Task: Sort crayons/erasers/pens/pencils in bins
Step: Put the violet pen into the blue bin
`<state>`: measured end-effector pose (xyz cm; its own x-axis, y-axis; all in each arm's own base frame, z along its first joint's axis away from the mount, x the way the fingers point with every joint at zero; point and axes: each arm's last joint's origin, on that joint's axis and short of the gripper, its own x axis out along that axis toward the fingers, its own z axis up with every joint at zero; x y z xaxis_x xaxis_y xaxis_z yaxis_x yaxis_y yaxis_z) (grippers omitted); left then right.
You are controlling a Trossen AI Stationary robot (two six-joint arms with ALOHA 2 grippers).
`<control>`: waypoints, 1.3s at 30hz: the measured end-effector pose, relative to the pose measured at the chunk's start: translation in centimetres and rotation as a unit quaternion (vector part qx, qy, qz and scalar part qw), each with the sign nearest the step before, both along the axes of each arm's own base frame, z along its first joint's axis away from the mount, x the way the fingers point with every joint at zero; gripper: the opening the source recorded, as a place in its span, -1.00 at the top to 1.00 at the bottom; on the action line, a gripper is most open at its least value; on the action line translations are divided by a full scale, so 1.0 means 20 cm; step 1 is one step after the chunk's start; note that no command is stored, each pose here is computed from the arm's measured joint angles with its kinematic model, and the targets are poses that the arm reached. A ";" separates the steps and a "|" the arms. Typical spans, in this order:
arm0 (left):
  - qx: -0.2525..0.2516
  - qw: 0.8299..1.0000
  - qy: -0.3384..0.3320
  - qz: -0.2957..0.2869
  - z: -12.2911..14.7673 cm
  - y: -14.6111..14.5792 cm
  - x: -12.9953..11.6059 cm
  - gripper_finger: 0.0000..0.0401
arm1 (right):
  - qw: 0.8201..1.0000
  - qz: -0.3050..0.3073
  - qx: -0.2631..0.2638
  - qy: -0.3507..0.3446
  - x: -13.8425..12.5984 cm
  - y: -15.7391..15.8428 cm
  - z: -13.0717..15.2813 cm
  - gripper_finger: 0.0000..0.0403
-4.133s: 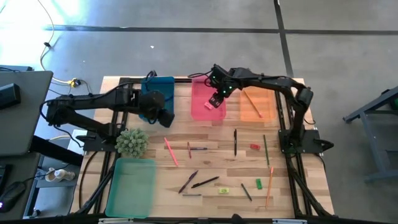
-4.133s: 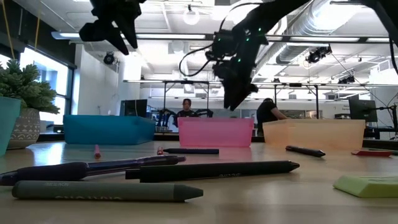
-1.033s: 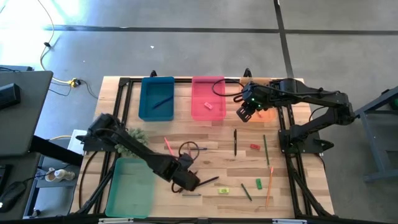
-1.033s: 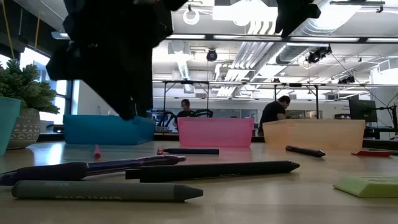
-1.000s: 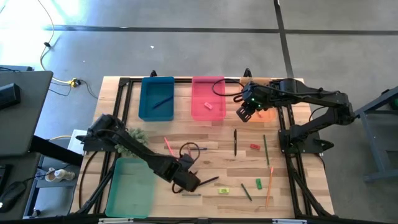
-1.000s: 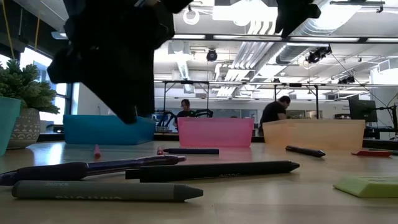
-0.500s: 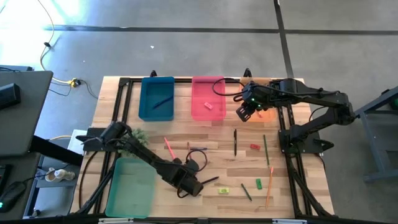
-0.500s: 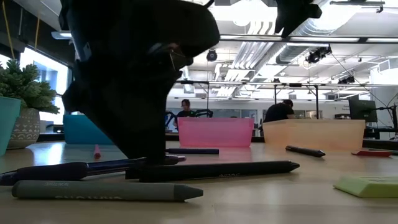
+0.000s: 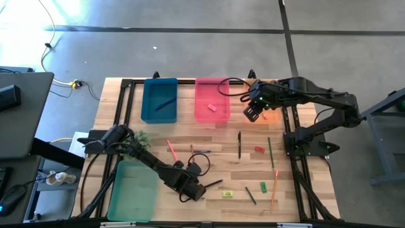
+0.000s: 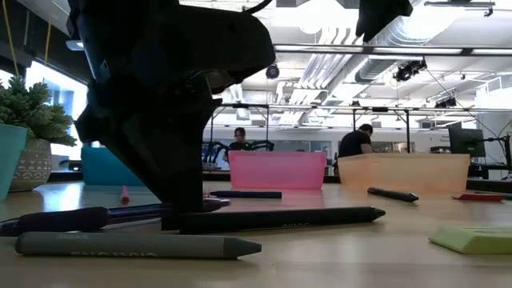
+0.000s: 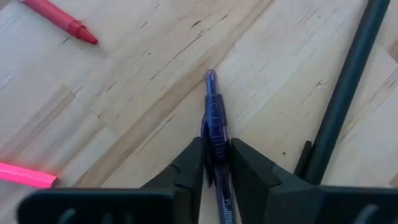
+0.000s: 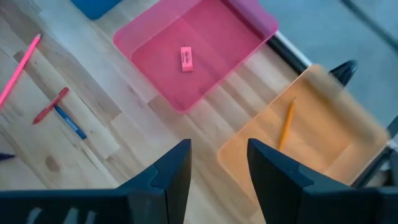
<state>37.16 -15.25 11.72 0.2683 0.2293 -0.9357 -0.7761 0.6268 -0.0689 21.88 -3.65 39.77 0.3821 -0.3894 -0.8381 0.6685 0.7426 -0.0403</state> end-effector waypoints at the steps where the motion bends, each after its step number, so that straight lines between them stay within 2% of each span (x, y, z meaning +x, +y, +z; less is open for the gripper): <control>1: 0.001 1.000 -0.002 0.003 0.00 0.00 0.00 0.79 | 1.000 0.002 -0.003 0.000 -0.01 0.00 0.02 0.26; 5: -0.008 1.000 -0.005 0.013 0.00 0.00 0.00 0.89 | 1.000 0.017 -0.016 0.017 -0.04 -0.03 0.06 0.26; 16: -0.062 0.997 -0.023 0.045 0.06 0.02 0.01 0.88 | 0.985 0.132 -0.034 0.110 -0.11 -0.02 0.06 0.26; 21: -0.087 0.995 -0.024 0.052 0.09 0.05 0.03 0.88 | 0.977 0.177 -0.037 0.115 -0.25 0.02 0.02 0.26; 25: -0.113 0.991 -0.041 0.050 0.14 0.09 0.05 0.89 | 0.983 0.170 -0.029 0.067 -0.38 0.06 -0.01 0.26; 30: -0.129 0.989 -0.062 0.038 0.22 0.15 0.07 0.90 | 0.986 0.163 -0.005 0.015 -0.47 0.09 -0.06 0.26; 39: -0.140 0.984 -0.102 0.035 0.41 0.18 0.03 0.90 | 0.988 0.151 0.020 0.024 -0.52 0.12 -0.18 0.26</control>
